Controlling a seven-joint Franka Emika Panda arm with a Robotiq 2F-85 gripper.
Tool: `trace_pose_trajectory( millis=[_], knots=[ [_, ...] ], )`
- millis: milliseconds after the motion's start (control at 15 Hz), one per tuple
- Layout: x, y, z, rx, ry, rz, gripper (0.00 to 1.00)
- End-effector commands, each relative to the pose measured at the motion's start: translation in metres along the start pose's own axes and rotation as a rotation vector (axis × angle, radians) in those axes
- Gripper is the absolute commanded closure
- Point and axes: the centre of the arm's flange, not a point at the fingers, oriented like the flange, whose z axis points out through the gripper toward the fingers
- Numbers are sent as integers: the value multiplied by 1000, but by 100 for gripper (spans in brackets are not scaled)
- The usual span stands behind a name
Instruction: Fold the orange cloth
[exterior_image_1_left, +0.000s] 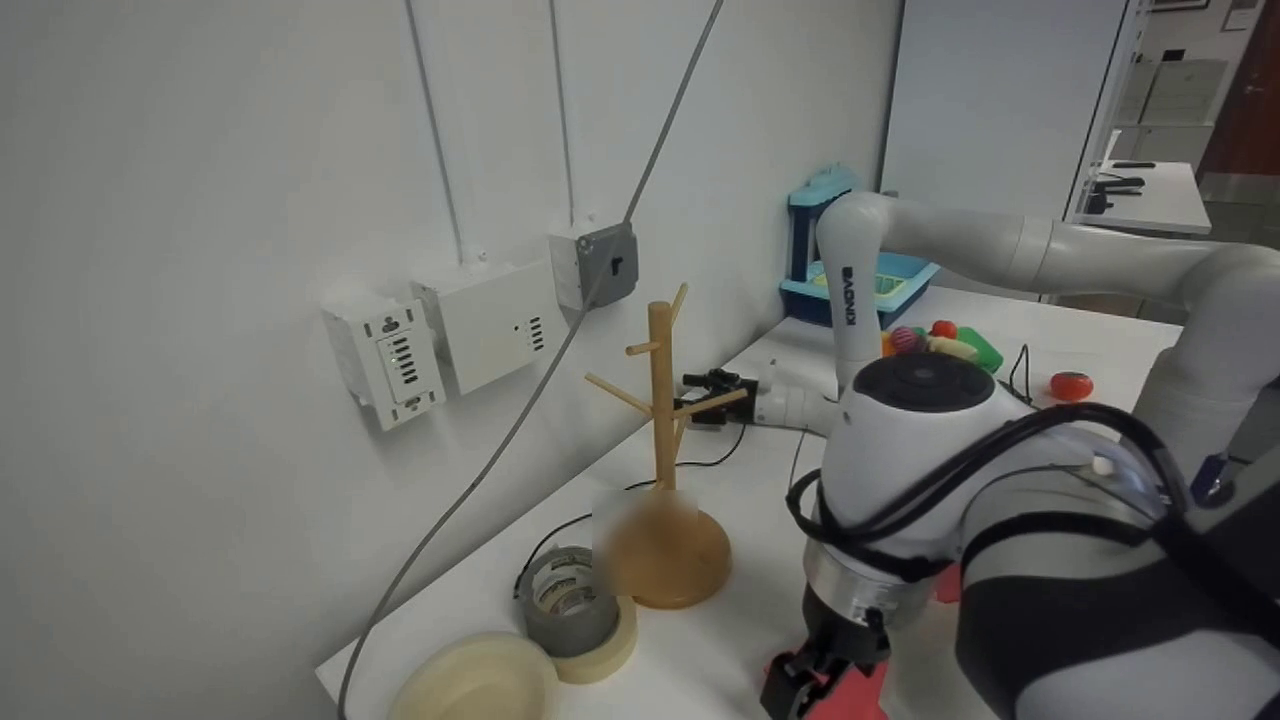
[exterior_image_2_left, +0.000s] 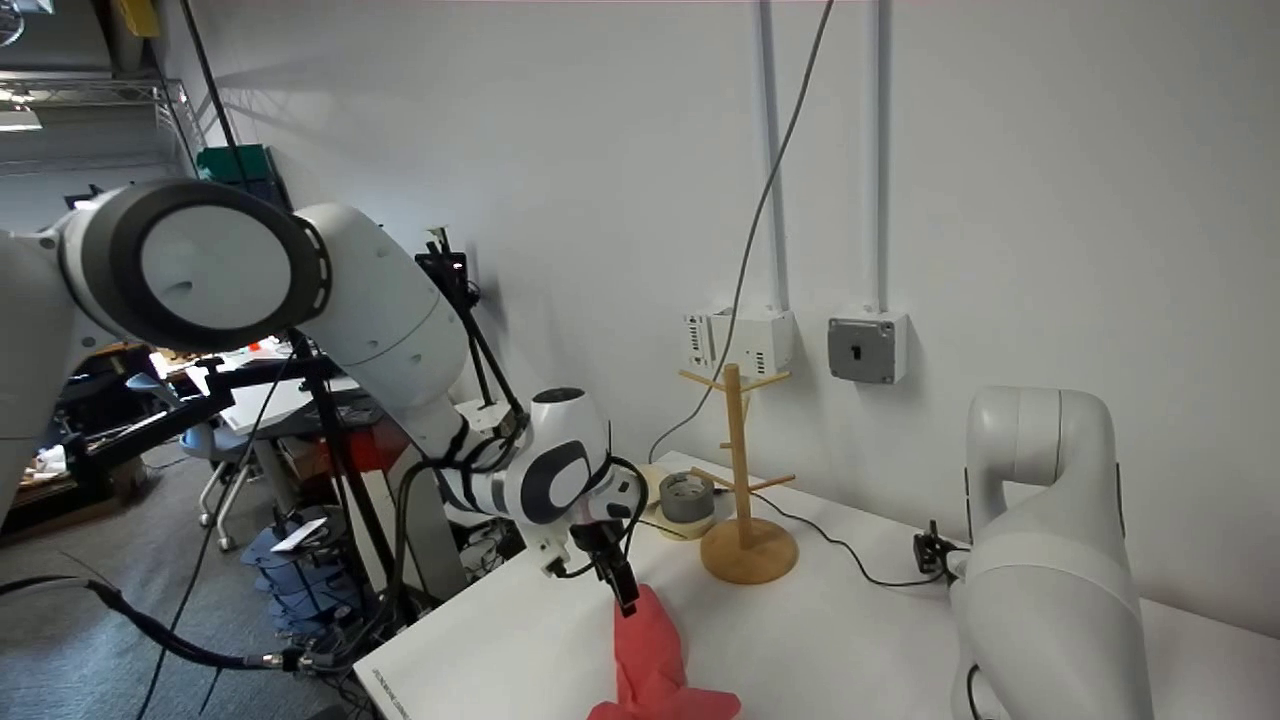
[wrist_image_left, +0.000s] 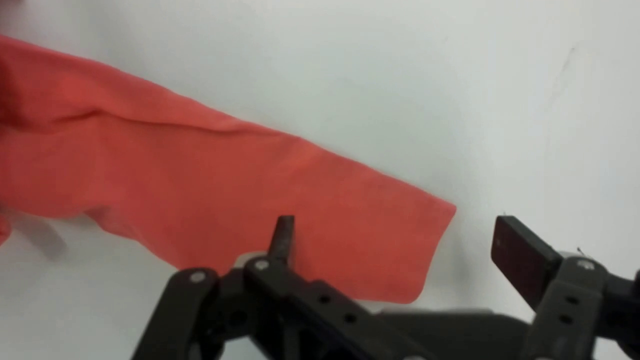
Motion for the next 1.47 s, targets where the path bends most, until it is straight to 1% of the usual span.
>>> trace_pose_trajectory(
  millis=[0,267,333,467,733,800,1000,1067,1133,1200,1400],
  knots=[
    [27,-7,23,-8,-2,-33,0],
    [45,-7,35,-21,13,-54,1],
    [49,-7,38,-23,16,-54,4],
    [54,-6,41,-24,18,-52,24],
    [56,-7,44,-14,16,-34,56],
    [57,-6,43,-15,18,-31,65],
    [58,0,38,-22,24,-20,86],
    [57,2,35,-27,27,-19,95],
    [56,4,32,-32,29,-17,99],
    [53,8,27,-40,30,-14,100],
    [42,22,9,-59,28,-7,98]
  ],
)
